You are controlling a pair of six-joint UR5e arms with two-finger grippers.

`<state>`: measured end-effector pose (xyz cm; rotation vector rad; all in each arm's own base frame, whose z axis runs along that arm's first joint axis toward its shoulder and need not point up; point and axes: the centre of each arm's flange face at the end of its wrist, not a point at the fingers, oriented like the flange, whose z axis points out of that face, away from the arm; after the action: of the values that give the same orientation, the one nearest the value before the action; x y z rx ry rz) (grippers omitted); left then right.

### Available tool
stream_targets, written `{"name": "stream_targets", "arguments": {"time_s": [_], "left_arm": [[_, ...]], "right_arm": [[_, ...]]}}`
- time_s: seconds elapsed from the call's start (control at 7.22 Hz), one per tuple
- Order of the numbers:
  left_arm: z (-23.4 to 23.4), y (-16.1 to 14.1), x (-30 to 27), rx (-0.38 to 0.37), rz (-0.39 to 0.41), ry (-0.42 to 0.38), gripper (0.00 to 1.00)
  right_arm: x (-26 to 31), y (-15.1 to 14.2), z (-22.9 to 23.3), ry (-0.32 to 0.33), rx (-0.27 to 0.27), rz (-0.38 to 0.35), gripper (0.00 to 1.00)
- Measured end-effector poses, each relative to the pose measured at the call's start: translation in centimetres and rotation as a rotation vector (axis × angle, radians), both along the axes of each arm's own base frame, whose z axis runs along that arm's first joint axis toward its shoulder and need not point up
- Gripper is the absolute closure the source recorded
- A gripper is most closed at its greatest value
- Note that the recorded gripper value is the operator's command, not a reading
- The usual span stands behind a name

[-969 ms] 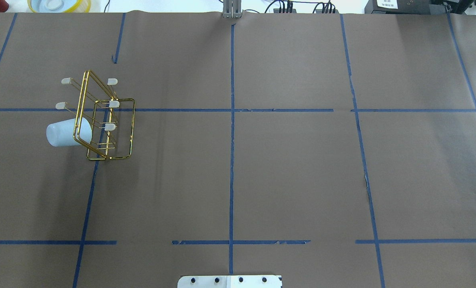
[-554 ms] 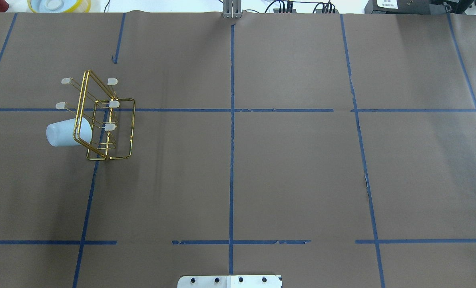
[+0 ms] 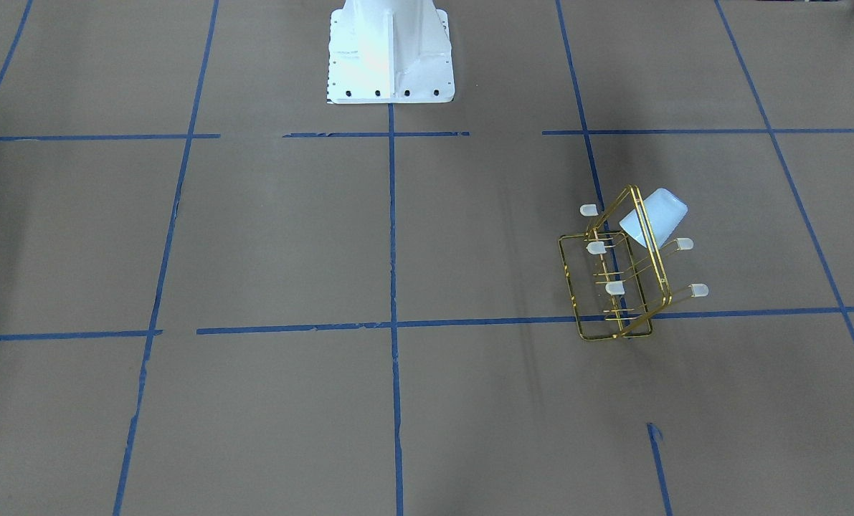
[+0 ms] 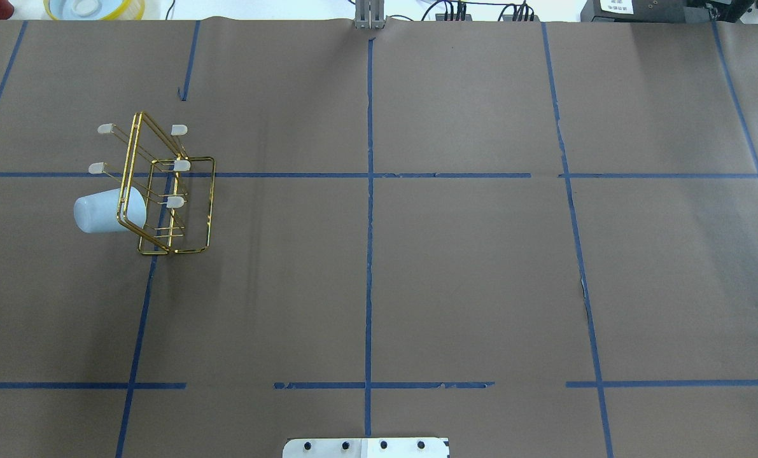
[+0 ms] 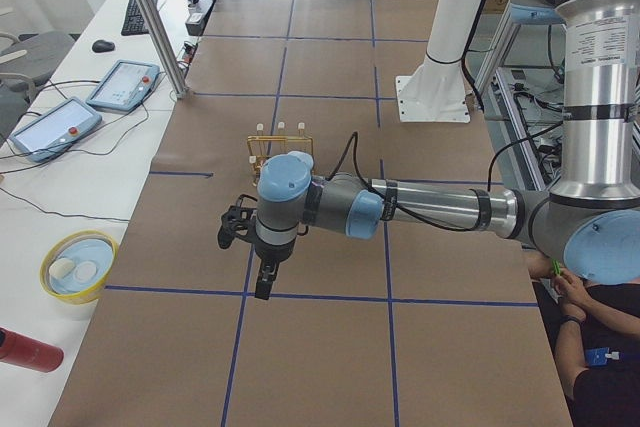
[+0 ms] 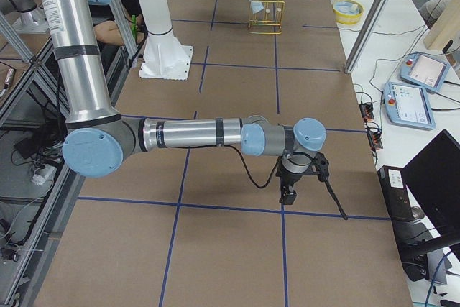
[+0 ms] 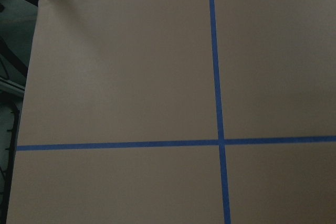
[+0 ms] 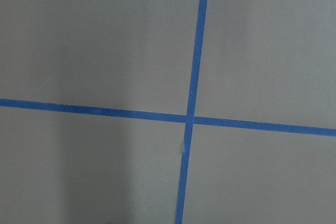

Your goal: Hang cup on cup holder

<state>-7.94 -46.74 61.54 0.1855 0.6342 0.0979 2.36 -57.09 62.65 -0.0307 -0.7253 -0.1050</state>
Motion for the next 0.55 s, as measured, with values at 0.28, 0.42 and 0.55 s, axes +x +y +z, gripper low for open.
{"name": "stream_targets", "arguments": {"time_s": [0.28,0.42,0.55], "left_arm": [[2.2,1.4,0.1,-0.092,0.109,0.005,0.0],[2.8,1.7,0.1,-0.117,0.122,0.008,0.0],[2.9,1.7,0.1,-0.118,0.13,0.012,0.0]], "right_arm": [[0.0,0.0,0.0,0.0,0.001,0.0,0.0],[0.0,0.0,0.0,0.0,0.001,0.0,0.0],[0.0,0.0,0.0,0.0,0.0,0.0,0.0]]}}
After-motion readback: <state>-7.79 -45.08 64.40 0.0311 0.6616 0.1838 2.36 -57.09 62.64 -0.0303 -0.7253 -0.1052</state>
